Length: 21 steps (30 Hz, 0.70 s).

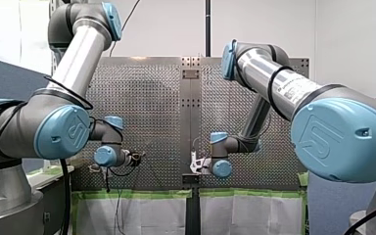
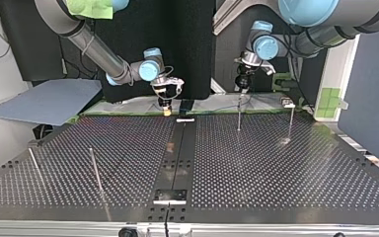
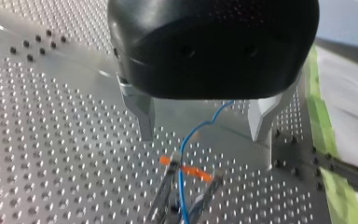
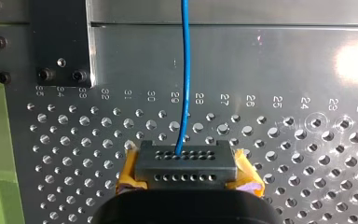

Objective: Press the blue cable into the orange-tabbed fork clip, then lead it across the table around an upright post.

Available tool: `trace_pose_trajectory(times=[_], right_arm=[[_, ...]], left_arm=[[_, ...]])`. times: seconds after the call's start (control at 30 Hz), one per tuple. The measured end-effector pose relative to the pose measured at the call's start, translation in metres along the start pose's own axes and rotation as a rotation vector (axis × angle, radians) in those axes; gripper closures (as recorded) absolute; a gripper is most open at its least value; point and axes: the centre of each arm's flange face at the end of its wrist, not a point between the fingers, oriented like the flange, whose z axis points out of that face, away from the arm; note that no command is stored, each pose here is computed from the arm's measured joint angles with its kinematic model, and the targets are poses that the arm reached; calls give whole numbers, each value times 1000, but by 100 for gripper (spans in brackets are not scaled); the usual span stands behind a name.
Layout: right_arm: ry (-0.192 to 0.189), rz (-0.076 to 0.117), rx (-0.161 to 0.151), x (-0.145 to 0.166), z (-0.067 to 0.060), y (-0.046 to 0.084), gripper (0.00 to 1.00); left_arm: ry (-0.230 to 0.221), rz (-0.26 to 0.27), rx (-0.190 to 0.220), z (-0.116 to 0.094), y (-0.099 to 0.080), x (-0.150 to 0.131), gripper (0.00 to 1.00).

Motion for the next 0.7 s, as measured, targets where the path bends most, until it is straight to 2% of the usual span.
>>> trace_pose_trajectory(times=[0.2, 0.3, 0.57, 0.7], right_arm=[[-1, 0, 0, -1, 0, 0, 100], [-1, 0, 0, -2, 0, 0, 100], [-1, 1, 0, -2, 0, 0, 100], [-1, 0, 0, -3, 0, 0, 100]], left_arm=[[0, -20, 72, 1, -13, 2, 1], [-7, -28, 94, 1, -19, 3, 1], [-49, -62, 108, 4, -35, 3, 1], [-60, -65, 112, 11, -48, 0, 1]])
